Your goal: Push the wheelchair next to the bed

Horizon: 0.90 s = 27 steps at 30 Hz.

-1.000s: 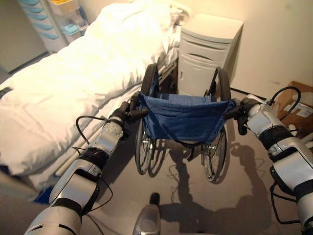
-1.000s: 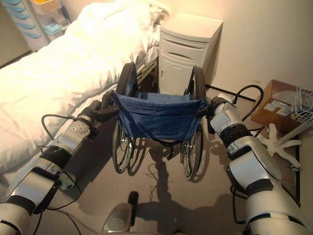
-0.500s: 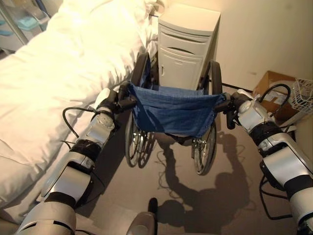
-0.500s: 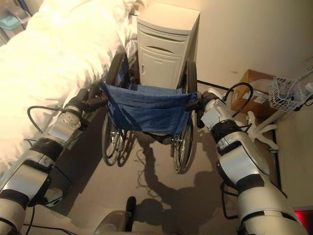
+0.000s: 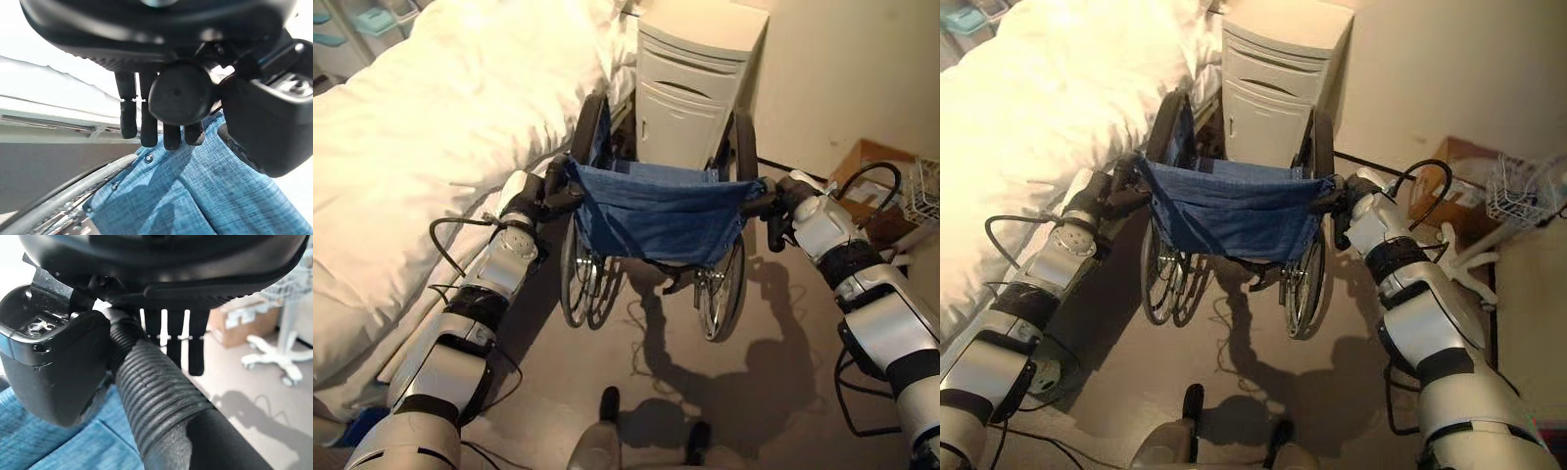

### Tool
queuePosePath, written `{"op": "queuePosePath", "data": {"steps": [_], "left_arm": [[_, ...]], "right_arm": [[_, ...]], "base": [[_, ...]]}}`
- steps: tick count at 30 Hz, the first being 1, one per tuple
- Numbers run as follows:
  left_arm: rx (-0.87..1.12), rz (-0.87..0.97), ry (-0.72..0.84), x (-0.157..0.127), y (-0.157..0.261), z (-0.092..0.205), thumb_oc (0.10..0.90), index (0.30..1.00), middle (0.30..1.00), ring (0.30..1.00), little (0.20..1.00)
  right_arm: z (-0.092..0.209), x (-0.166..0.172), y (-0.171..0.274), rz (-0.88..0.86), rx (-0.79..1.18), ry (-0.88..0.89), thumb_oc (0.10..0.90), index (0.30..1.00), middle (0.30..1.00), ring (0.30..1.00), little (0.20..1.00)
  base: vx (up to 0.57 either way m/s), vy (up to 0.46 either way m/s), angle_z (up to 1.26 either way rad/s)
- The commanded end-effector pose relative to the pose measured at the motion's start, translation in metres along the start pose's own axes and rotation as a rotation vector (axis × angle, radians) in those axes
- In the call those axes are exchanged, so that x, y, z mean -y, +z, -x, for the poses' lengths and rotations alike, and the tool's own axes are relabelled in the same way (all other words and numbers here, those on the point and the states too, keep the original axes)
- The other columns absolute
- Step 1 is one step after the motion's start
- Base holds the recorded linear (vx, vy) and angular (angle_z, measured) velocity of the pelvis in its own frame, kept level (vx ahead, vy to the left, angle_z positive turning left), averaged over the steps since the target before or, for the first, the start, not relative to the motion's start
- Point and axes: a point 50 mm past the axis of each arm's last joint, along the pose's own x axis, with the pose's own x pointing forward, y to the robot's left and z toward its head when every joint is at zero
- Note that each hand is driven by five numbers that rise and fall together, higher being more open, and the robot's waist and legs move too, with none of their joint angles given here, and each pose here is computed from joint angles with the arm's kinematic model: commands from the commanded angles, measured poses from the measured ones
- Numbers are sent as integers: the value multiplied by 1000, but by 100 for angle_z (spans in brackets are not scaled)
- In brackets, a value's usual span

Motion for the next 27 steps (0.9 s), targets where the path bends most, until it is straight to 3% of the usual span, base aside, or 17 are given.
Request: {"op": "queuePosePath", "data": {"steps": [1,17,18,19,20,27], "left_arm": [[-145,-133,-75,13,-37,2,400,300,300,300,300],[-201,-138,-88,20,-50,6,400,300,300,300,300],[-212,-137,-78,18,-51,6,555,533,533,533,533],[-215,-137,-76,18,-52,6,646,669,669,669,669],[-226,-135,-79,18,-53,6,800,900,900,900,900],[-281,-56,-167,19,-57,7,800,900,900,900,900]], "right_arm": [[11,-41,45,92,315,148,400,300,300,300,300],[6,-54,23,86,227,204,400,300,300,300,300],[5,-54,22,71,216,205,800,900,900,900,900],[5,-55,22,68,216,209,800,900,900,900,900],[6,-55,22,58,212,221,800,900,900,900,900],[9,-50,24,-37,209,302,800,900,900,900,900]], "base": [[102,-63,31],[17,-7,3],[0,0,0],[0,0,0],[0,0,0],[0,0,0]]}}
